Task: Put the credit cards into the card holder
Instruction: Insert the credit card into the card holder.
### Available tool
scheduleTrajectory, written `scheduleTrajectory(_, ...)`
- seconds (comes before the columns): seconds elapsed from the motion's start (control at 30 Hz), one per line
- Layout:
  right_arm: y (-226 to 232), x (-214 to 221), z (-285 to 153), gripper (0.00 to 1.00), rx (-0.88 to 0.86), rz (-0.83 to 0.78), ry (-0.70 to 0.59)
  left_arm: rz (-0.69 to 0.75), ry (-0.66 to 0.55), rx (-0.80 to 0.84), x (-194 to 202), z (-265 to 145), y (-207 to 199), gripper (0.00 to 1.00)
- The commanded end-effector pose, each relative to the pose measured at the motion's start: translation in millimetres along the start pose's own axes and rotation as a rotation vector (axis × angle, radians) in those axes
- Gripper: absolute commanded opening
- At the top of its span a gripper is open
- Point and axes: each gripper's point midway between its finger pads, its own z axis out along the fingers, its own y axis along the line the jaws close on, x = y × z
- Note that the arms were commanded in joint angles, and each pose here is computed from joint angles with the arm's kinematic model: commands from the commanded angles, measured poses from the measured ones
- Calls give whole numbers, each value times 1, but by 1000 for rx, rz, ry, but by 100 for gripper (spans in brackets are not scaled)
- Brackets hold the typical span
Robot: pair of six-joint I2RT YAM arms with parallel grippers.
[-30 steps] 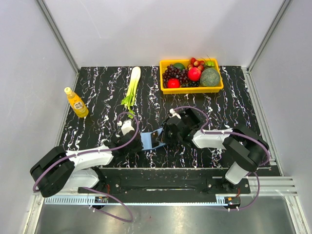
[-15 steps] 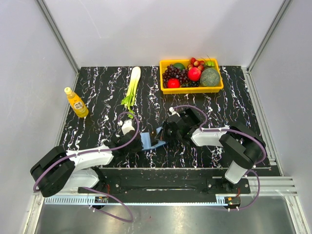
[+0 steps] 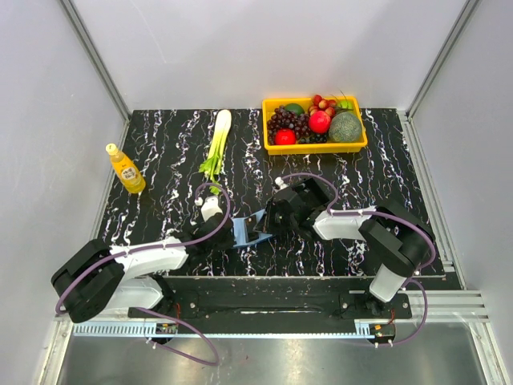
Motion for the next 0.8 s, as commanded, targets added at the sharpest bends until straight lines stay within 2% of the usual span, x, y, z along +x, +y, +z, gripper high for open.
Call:
scheduleTrajectory(0.0,-9,28,-4,0,31,-28,103,14,20,-21,1,0,2,9)
scheduleTrajectory(0.23,-10,37,2,0,24,-23,156,9,25,-16,3,0,2,9)
scheduleTrajectory(0.7,-3,40,19,5,66,-27,163,6,24,-11,3,-2,2,10)
scheduleTrajectory(0.73,-6,40,18,9,83,-26,162,3,26,-12,4,-2,2,10)
scheduleTrajectory(0.77,-7,38,16,19,94,-24,151,3,28,-14,4,-2,3,10)
